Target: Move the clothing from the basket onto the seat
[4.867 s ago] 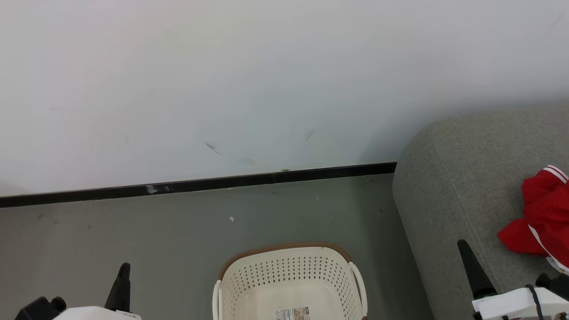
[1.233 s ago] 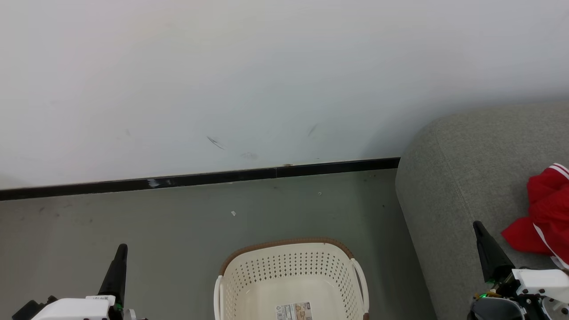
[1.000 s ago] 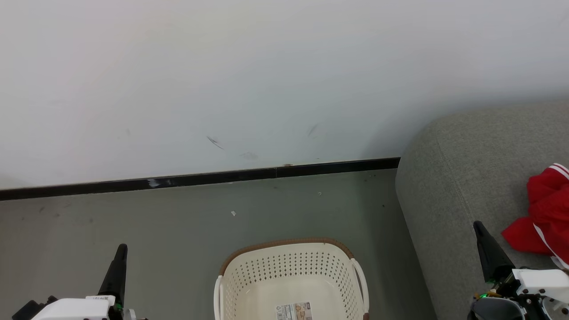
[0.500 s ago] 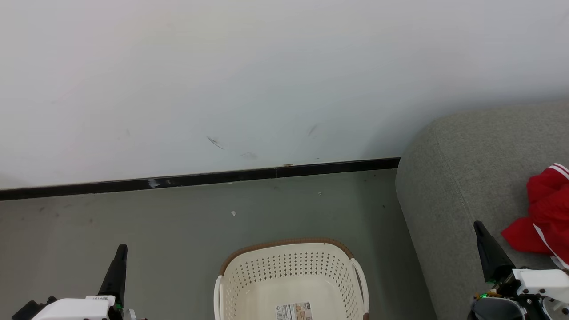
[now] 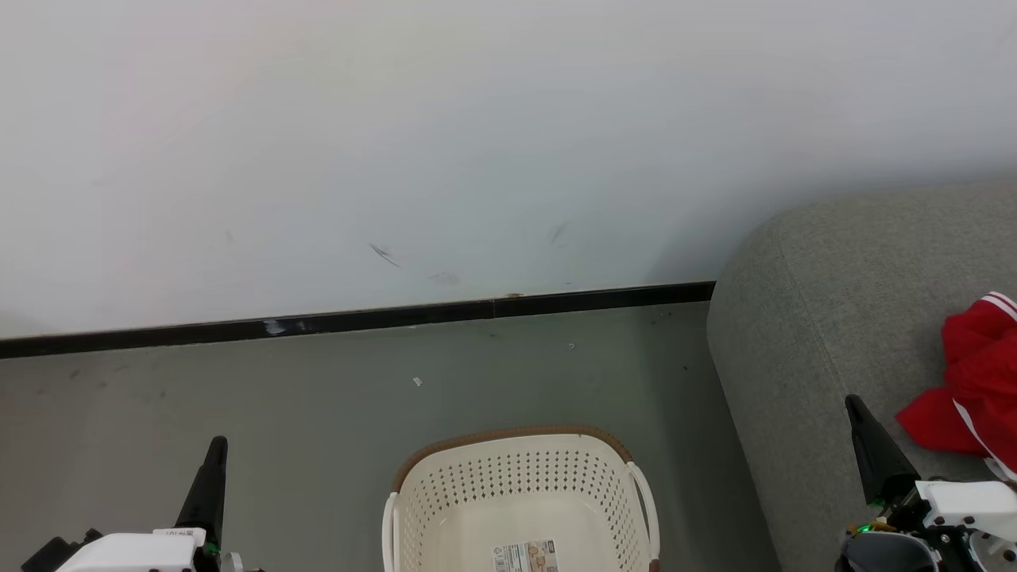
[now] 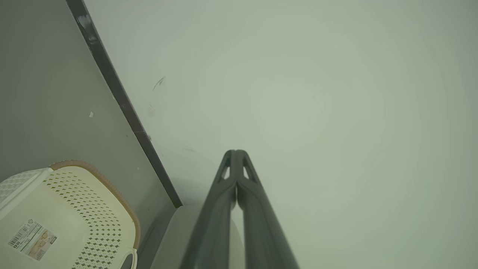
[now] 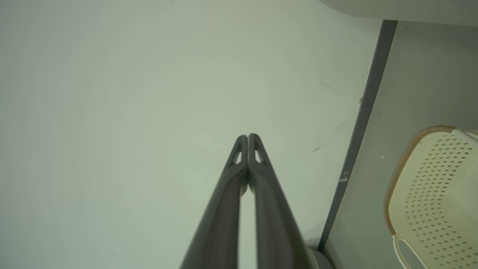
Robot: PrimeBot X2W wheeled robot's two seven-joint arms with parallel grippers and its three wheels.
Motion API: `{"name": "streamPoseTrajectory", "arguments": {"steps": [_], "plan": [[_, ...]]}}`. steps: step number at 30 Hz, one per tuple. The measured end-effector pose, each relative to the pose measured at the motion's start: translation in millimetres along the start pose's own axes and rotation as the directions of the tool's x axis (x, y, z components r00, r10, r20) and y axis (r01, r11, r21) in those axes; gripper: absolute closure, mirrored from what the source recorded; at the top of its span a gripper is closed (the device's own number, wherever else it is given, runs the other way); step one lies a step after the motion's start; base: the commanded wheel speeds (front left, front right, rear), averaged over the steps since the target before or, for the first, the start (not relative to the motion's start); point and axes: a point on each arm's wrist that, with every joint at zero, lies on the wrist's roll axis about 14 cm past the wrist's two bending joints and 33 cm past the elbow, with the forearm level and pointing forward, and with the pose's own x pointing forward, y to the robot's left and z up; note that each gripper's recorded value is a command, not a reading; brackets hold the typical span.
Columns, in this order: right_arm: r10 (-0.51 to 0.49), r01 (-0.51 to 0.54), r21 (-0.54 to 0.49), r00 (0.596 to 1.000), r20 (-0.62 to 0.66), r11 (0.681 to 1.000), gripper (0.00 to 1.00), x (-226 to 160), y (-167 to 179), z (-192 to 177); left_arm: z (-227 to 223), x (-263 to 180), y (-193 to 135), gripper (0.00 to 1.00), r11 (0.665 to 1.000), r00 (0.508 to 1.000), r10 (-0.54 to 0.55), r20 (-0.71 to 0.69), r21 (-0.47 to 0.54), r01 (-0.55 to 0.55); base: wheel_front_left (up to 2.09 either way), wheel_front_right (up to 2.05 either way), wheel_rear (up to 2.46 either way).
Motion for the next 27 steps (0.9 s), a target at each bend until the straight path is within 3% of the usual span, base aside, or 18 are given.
{"name": "streamPoseTrajectory", "arguments": {"steps": [27], "plan": [[0.000, 0.000, 0.001, 1.000, 0.002, 1.000, 1.00, 0.0, -0.1, 0.4, 0.0, 0.3, -0.4, 1.00, 1.000, 1.000, -0.002, 0.000, 0.000, 0.002, 0.00, 0.00, 0.00]]}}
